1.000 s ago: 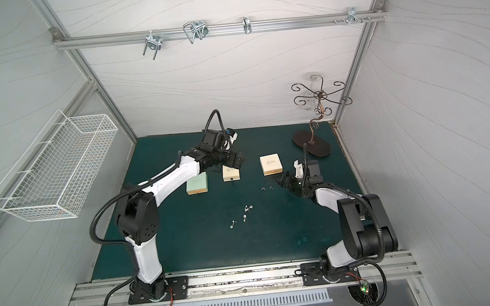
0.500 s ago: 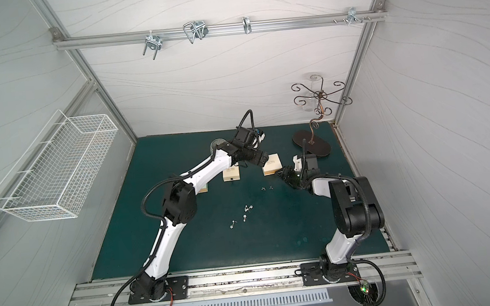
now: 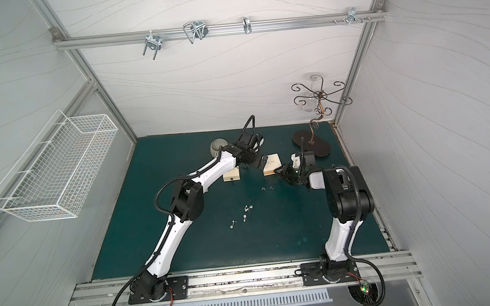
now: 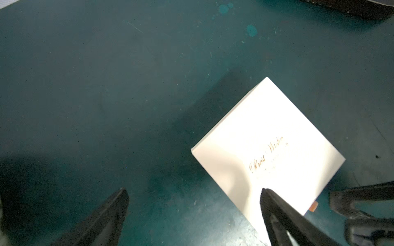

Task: Place the earrings into the drawer-style jewelry box
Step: Open the drawer in the jewelry box.

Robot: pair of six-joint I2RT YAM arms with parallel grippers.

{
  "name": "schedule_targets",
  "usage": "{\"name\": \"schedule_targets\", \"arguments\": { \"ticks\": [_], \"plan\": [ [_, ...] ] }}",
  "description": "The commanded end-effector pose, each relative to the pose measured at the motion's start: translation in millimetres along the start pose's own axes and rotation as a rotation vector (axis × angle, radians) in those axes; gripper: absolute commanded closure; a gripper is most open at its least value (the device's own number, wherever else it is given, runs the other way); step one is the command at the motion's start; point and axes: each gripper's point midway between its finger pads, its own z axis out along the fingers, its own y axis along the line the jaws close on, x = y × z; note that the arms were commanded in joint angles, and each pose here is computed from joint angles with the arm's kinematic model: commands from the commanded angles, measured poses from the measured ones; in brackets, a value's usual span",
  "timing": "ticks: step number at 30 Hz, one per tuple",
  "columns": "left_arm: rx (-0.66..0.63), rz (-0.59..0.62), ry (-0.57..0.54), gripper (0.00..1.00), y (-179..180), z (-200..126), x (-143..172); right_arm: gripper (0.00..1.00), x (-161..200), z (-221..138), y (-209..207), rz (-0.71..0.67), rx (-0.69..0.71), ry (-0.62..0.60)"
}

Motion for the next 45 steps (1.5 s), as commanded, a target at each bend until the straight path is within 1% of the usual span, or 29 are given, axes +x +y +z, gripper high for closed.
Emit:
{"name": "schedule_targets", "arguments": {
  "ticks": [1, 10, 25, 42, 45],
  "plan": [
    [-0.009, 0.016, -0.026, 0.01, -1.0, 3.9, -9.5, 0.59, -6.0, 4.5, 4.0, 0.016, -0.032, 0.005],
    [-0.034, 0.039, -0.021, 0.01, 2.8, 6.7, -9.3, 0.62, -6.0, 13.9, 0.6, 0.040, -0.046, 0.026],
    [-0.044, 0.092, 0.021, 0.01, 4.2, 15.3, 3.5, 0.69, -4.0, 22.6, -2.5, 0.059, -0.041, 0.044],
    [-0.054, 0.101, 0.038, 0.01, 6.6, 16.7, 8.6, 0.86, -4.2, 29.1, 0.9, 0.066, -0.060, 0.051],
    [-0.062, 0.106, 0.041, 0.01, 8.5, 15.7, 9.0, 0.94, -3.7, 30.0, 0.5, 0.070, -0.058, 0.057]
  ]
}}
